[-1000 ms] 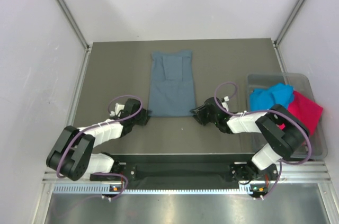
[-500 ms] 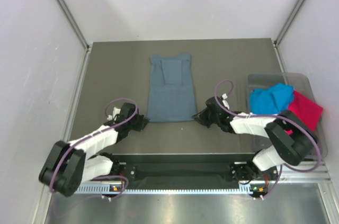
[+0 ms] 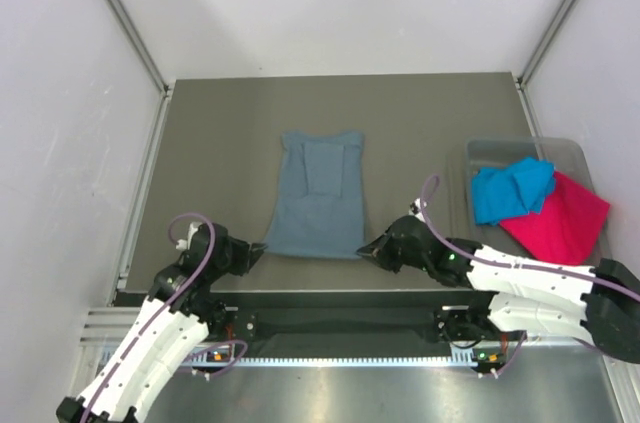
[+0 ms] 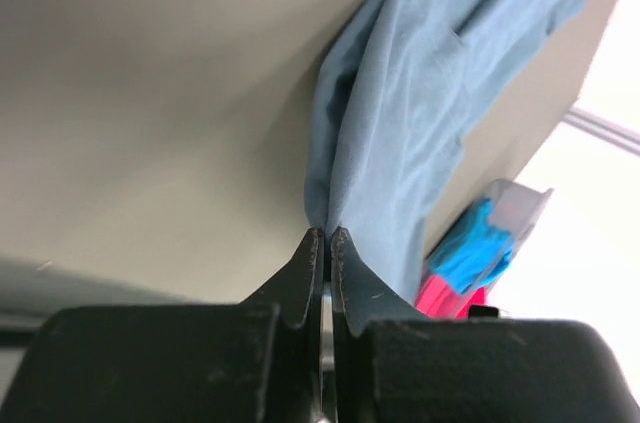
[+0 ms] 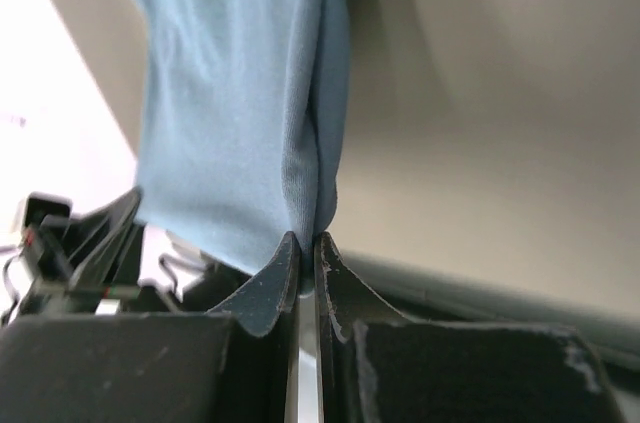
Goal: Fold and stack the t-shirts
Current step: Fold the tshirt
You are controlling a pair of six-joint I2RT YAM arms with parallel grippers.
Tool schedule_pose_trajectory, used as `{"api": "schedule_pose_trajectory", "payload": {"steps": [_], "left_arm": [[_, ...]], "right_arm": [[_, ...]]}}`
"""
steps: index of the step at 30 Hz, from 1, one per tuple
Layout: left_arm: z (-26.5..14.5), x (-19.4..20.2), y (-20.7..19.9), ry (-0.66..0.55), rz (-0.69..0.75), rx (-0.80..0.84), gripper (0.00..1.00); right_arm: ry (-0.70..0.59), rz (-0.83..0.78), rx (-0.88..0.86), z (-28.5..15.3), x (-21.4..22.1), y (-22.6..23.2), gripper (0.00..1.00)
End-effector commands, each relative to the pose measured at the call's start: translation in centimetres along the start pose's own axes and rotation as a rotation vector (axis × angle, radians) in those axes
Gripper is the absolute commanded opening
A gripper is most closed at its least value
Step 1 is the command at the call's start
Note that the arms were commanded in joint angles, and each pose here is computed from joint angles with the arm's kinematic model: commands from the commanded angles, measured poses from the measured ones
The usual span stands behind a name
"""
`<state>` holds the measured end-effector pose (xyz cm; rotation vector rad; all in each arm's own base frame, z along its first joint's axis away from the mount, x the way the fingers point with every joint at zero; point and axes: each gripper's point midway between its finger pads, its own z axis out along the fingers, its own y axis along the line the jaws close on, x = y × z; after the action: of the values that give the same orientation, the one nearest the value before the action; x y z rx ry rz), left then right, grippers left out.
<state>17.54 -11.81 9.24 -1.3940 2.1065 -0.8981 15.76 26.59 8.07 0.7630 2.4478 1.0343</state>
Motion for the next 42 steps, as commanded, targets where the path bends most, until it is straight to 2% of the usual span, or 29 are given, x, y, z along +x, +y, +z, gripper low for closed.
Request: {"api": "schedule_pose_trajectory", "payload": {"steps": [1, 8, 15, 18, 22, 24, 25, 27, 29, 34, 38, 39, 42], "left_arm": [[-1.6, -0.1, 3.4, -0.001, -0.009, -0.114, 0.00], [-4.5, -0.2, 4.3, -0.003, -0.027, -0.108, 0.00], [-5.1, -0.4, 3.3, -0.009, 0.064, -0.110, 0.00], [-5.5, -0.6, -0.3, -0.017, 0.111, -0.021, 0.00], [-4.7, -1.6, -5.3, -0.077, 0.196, -0.026, 0.00], [-3.3, -2.5, -8.5, -0.123, 0.254, -0.028, 0.00], [-2.6, -2.6, -9.7, -0.133, 0.264, -0.021, 0.00], [-0.4, -3.3, -12.6, -0.172, 0.296, -0.013, 0.00], [1.1, -4.4, -14.3, -0.198, 0.302, -0.016, 0.00], [6.8, -6.0, -19.0, -0.127, 0.298, 0.018, 0.00], [10.7, -8.3, -20.9, -0.089, 0.297, -0.014, 0.00], [11.2, -8.6, -21.1, -0.084, 0.299, -0.014, 0.00], [13.1, -9.7, -22.2, -0.074, 0.302, -0.003, 0.00]], "right_arm": [[-0.034, 0.021, 0.067, -1.2, 0.7, -2.3, 0.00], [0.024, 0.022, 0.054, -3.2, 4.2, -2.0, 0.00], [-0.008, 0.004, 0.035, -4.0, 3.5, -1.2, 0.00], [-0.031, -0.009, 0.017, -4.1, 2.4, -0.2, 0.00], [-0.057, -0.041, 0.003, -4.5, -0.7, 2.7, 0.00], [-0.092, -0.064, 0.042, -4.0, -4.5, 3.3, 0.00], [-0.065, -0.100, 0.039, -3.9, -4.1, 3.7, 0.00], [-0.101, -0.081, 0.031, -3.5, -7.4, 5.3, 0.00], [-0.063, -0.105, 0.054, -1.7, -9.2, 5.5, 0.00], [-0.014, -0.134, 0.020, 1.6, -13.2, 8.9, 0.00], [0.036, -0.118, 0.012, 4.0, -16.2, 10.3, 0.00], [0.019, -0.129, -0.015, 4.0, -17.2, 11.8, 0.00], [0.015, -0.114, -0.015, 5.4, -19.4, 12.8, 0.00]]}}
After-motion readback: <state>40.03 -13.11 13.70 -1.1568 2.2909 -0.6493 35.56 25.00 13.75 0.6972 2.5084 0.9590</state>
